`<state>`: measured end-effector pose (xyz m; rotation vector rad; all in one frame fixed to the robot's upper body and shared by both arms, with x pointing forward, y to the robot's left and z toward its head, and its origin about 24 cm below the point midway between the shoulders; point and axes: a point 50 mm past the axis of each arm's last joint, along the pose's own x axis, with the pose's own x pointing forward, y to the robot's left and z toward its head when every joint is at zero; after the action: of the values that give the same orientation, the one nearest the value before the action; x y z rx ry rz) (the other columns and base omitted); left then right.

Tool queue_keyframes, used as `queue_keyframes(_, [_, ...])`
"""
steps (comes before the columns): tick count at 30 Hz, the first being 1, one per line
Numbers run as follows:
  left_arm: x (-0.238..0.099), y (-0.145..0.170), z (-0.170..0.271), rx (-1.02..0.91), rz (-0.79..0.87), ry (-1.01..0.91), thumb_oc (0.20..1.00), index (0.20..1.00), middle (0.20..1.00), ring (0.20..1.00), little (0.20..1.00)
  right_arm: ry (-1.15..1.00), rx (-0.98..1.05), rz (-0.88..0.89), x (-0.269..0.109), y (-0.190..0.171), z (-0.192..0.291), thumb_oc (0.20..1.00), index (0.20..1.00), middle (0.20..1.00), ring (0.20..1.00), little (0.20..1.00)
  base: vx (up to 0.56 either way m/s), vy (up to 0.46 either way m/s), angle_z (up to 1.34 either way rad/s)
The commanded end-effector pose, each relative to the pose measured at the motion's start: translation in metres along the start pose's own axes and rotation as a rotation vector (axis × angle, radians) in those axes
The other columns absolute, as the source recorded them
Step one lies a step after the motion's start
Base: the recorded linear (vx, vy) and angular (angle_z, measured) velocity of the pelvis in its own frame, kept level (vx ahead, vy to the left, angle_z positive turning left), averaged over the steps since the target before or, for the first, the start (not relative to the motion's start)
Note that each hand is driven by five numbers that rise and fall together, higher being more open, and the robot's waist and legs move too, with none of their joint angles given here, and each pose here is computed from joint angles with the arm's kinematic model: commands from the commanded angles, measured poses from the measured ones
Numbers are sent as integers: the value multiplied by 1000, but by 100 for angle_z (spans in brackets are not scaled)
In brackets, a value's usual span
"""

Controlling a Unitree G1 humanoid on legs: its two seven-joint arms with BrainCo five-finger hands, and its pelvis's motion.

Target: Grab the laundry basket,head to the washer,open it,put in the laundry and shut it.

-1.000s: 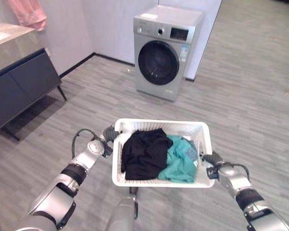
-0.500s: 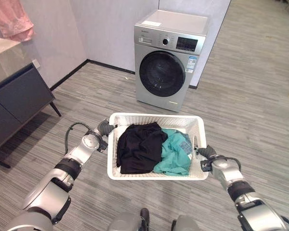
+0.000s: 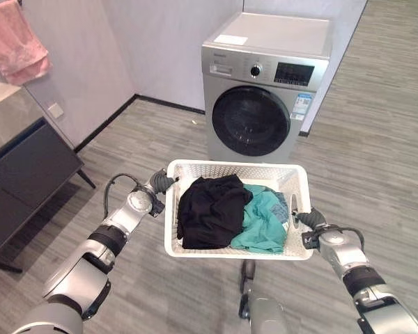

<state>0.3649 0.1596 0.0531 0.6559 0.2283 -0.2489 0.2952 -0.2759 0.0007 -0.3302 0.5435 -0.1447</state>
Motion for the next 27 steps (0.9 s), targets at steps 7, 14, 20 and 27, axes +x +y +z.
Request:
queue_keyframes(7, [-10,76,18,-15,235,-89,200,200,200,200,200,-346,5,19,-8,-16,87,200,200,200,200,200,301,-287,-29])
queue_keyframes(14, [-7,81,35,-10,248,-137,200,200,200,200,200,-390,1,-6,-10,-18,94,200,200,200,200,200,192,66,-14])
queue_keyframes(20, [-6,78,35,-15,234,-146,200,200,200,200,200,-369,31,-78,-9,-35,87,200,200,200,200,200,206,111,5])
queue_keyframes(27, [-9,88,36,49,236,-146,200,200,200,200,200,-263,28,-116,-1,-54,72,200,200,200,200,200,222,198,-32])
